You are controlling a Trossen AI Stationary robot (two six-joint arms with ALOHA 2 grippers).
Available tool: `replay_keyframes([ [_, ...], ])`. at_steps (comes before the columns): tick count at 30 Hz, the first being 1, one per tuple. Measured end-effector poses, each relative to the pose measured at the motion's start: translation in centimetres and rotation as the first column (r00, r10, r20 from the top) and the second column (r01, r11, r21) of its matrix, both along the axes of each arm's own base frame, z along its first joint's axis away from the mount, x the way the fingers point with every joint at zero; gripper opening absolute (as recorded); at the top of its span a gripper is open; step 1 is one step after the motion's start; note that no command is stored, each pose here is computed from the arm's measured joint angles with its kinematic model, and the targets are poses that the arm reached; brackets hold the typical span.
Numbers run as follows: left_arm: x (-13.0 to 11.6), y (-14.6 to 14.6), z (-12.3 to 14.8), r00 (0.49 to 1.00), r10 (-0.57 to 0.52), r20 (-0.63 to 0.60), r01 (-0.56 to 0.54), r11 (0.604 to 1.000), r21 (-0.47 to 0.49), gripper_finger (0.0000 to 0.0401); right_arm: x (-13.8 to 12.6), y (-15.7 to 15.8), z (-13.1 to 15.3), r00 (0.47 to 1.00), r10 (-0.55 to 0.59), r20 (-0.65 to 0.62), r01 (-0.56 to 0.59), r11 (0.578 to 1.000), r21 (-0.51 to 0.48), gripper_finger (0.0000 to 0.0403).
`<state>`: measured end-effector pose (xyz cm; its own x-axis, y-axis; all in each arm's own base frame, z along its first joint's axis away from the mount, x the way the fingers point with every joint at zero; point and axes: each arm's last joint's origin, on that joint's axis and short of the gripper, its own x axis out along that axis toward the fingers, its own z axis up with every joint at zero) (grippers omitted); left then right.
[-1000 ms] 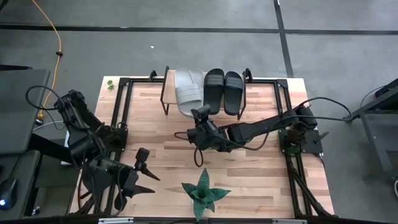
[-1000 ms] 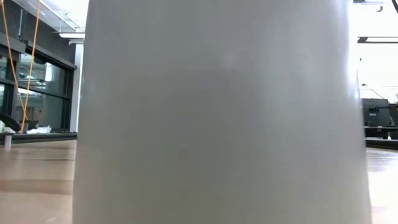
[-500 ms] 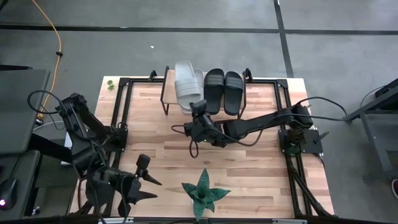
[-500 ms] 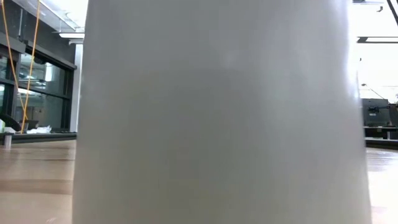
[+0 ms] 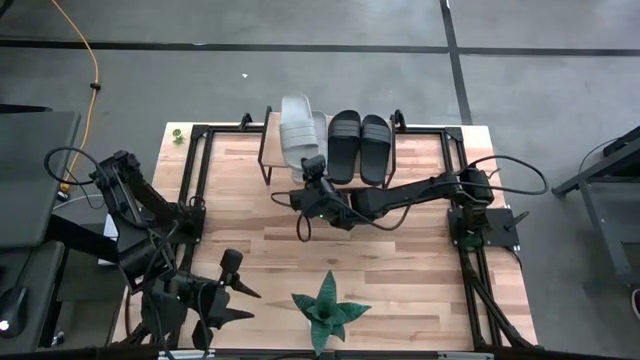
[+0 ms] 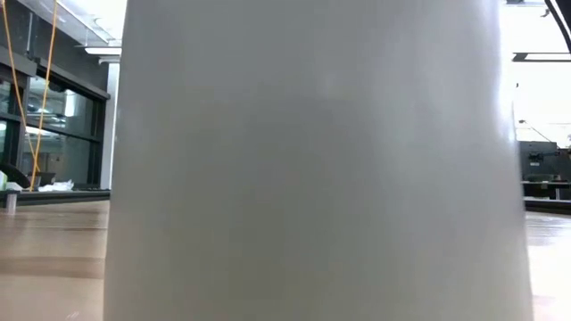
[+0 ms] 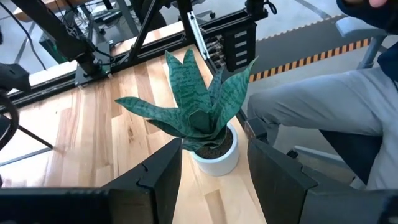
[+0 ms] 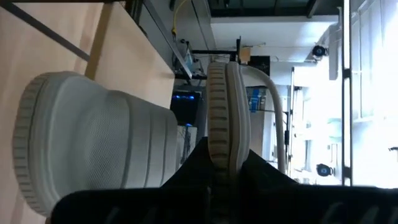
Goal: Pick and place slides into the shelf
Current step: Put the gray slipper on the shelf
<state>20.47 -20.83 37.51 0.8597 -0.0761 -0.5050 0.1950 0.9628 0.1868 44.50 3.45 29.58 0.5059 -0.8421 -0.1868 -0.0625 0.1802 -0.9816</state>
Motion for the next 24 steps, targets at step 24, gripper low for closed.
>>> replay_keyframes([
  [24, 1.1, -1.1, -1.5, 1.000, 0.012, -0.027, -0.011, 0.999, 0.032, 0.0170, 2.0, -2.6, -2.3, 0.998, 0.063, 0.024, -0.064, 0.996, 0.055, 0.0003],
])
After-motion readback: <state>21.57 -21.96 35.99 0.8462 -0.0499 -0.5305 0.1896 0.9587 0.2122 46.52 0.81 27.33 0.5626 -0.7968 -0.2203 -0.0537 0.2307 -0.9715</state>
